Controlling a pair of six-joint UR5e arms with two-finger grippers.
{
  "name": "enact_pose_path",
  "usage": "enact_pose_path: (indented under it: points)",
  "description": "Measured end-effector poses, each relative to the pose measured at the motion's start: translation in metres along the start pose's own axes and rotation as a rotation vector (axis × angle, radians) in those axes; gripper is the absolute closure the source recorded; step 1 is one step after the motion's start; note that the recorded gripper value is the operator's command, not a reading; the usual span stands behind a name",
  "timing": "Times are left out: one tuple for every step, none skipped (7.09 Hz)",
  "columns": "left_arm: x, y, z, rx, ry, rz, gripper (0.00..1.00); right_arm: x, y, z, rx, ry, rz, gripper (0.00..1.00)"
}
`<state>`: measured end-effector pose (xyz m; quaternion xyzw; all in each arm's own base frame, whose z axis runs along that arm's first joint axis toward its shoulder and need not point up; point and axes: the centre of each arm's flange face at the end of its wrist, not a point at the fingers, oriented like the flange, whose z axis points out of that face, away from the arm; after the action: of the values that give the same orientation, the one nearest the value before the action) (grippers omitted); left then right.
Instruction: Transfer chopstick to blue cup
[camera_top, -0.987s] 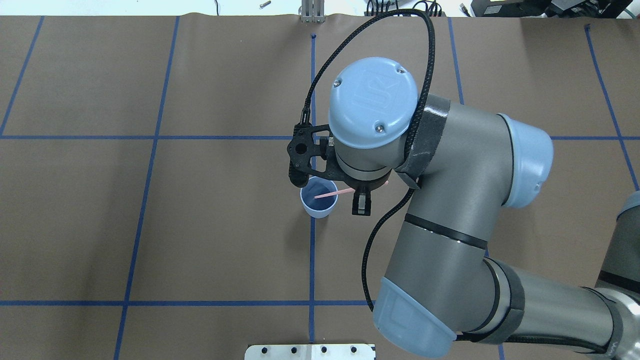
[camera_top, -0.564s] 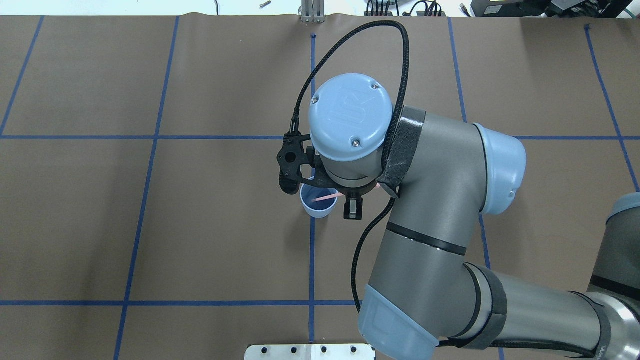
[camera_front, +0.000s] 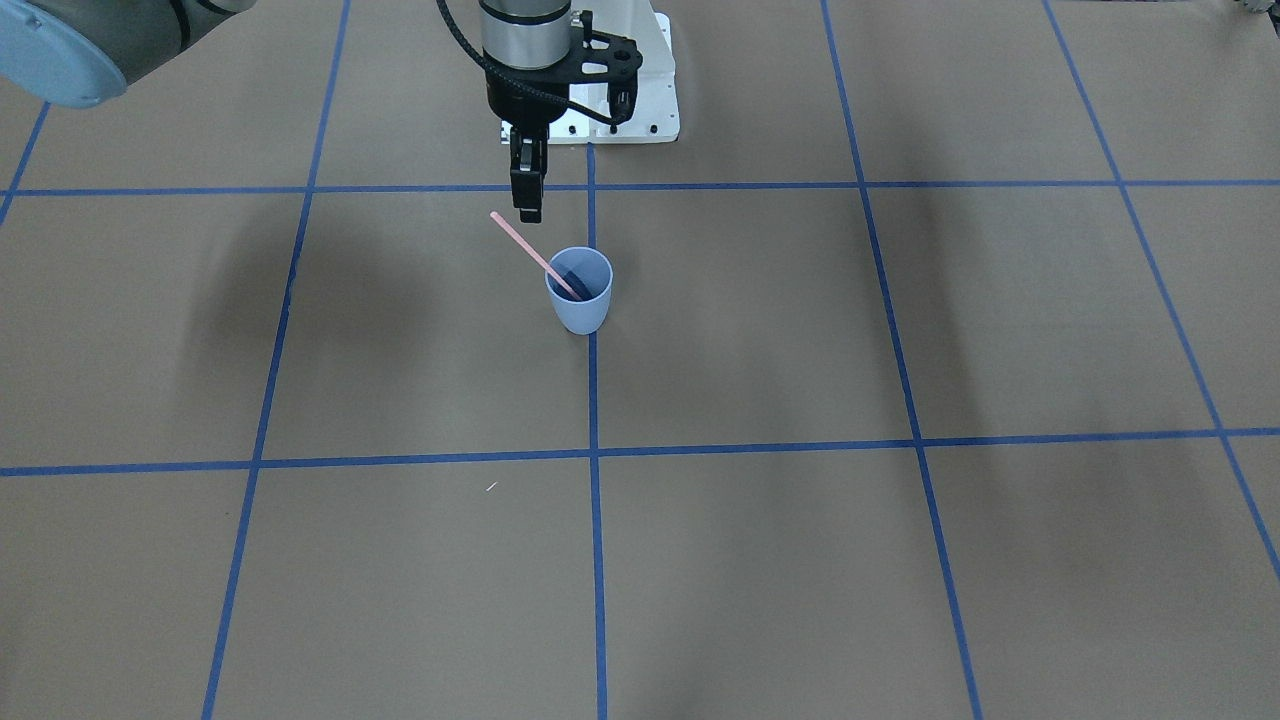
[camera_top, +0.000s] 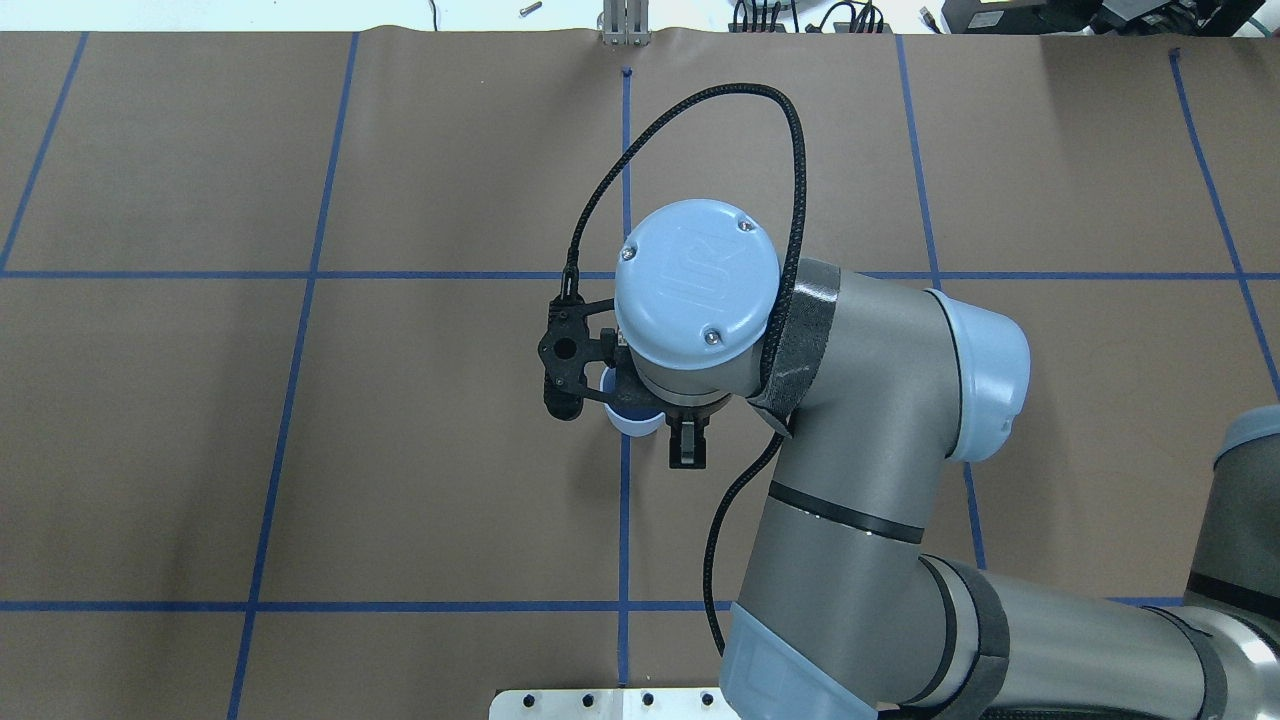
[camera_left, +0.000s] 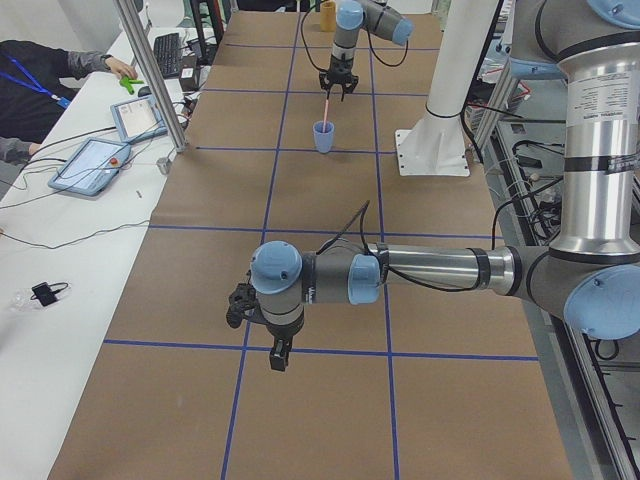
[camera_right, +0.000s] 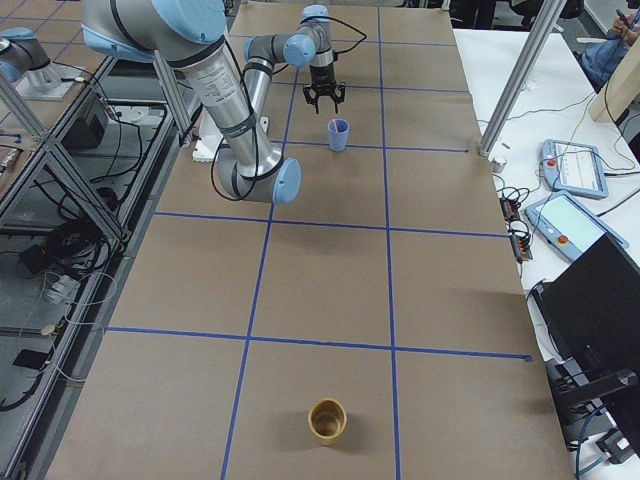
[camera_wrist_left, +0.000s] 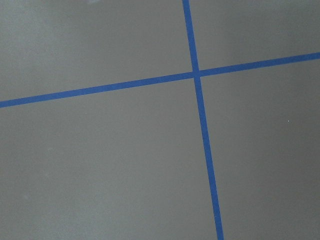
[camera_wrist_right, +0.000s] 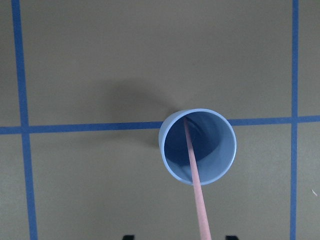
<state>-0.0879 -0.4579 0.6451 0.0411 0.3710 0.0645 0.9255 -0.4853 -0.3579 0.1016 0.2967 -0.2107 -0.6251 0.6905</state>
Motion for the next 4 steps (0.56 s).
enact_pose_path:
  points:
    - [0.000, 0.000, 0.000, 0.000, 0.000, 0.000, 0.01, 0.001, -0.001, -0.011, 0.032, 0.012, 0.000, 0.02]
    - [0.000, 0.000, 0.000, 0.000, 0.000, 0.000, 0.01, 0.011, 0.004, -0.026, 0.070, 0.036, 0.015, 0.03]
    - [0.000, 0.000, -0.001, 0.002, 0.000, 0.001, 0.01, 0.033, 0.014, -0.041, 0.108, 0.068, 0.050, 0.03]
    - [0.000, 0.000, -0.001, 0.003, -0.001, 0.002, 0.01, 0.061, 0.036, -0.051, 0.128, 0.085, 0.096, 0.03]
